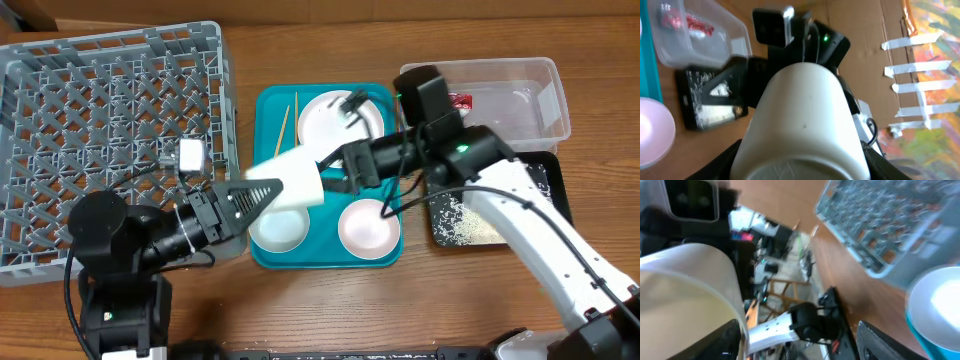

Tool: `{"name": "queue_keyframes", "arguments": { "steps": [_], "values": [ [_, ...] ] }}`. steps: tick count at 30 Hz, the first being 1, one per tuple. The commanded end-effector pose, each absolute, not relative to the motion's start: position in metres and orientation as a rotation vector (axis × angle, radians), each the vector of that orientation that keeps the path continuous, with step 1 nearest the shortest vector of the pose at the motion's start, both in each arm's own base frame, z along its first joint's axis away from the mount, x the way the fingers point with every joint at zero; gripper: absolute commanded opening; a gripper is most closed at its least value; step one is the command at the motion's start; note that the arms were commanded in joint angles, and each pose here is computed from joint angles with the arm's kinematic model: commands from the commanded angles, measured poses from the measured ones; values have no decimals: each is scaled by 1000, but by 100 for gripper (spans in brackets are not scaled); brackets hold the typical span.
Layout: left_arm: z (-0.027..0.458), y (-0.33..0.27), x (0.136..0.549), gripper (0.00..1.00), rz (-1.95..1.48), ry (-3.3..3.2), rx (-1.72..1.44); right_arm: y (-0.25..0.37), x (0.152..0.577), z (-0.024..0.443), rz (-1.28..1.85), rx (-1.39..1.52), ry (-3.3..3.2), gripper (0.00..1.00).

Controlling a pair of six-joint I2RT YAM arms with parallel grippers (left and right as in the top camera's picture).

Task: Sort waste into correct bins and load items into the dishwasher
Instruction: 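Place the white cup upside down in the dish rack with the left gripper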

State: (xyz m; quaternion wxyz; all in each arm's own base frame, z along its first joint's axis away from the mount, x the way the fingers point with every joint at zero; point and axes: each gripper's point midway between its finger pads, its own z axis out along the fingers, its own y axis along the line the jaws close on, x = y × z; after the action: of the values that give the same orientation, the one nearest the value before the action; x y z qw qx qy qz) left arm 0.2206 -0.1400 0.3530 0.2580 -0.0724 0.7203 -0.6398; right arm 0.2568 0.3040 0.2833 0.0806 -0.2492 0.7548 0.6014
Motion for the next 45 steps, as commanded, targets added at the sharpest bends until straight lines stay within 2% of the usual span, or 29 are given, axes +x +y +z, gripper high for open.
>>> {"name": "queue_keyframes", "arguments": {
  "steps": [1, 5, 8, 13, 15, 18, 19, 21, 23, 28, 34, 40, 42, 45],
  "values": [
    [371, -133, 233, 59, -1624, 1858, -142, 266, 302, 246, 1480, -540, 2390, 75],
    [352, -116, 269, 56, -1516, 1869, -267, 231, 314, 236, 1425, -443, 2440, 76],
    [333, -108, 308, 59, -1448, 1927, -283, 205, 321, 223, 1339, -363, 2500, 77],
    [341, -101, 346, 54, -1322, 2044, -224, 195, 321, 211, 1247, -333, 2560, 77],
    [345, -84, 357, 53, -1123, 2157, -272, 193, 322, 209, 1228, -328, 2570, 78],
    [340, -43, 348, 59, -730, 2355, -409, 192, 322, 207, 1208, -321, 2579, 79],
    [331, -17, 332, 61, -510, 2458, -494, 189, 321, 204, 1184, -308, 2601, 87],
    [317, 9, 310, 63, -282, 2556, -597, 183, 320, 197, 1127, -283, 2642, 98],
    [296, 25, 288, 61, -123, 2679, -670, 173, 319, 186, 1034, -248, 2701, 100],
    [260, 33, 275, 61, -7, 2881, -734, 172, 317, 184, 1020, -240, 2717, 100],
    [197, 43, 296, 56, 116, 3106, -784, 166, 314, 179, 976, -221, 2754, 100],
    [172, 41, 304, 52, 137, 3186, -782, 165, 314, 178, 966, -219, 2757, 100],
    [171, 39, 302, 47, 143, 3205, -777, 165, 314, 178, 966, -218, 2758, 100],
    [178, 37, 300, 47, 124, 3179, -791, 165, 313, 178, 967, -216, 2765, 100]
  ]
}}
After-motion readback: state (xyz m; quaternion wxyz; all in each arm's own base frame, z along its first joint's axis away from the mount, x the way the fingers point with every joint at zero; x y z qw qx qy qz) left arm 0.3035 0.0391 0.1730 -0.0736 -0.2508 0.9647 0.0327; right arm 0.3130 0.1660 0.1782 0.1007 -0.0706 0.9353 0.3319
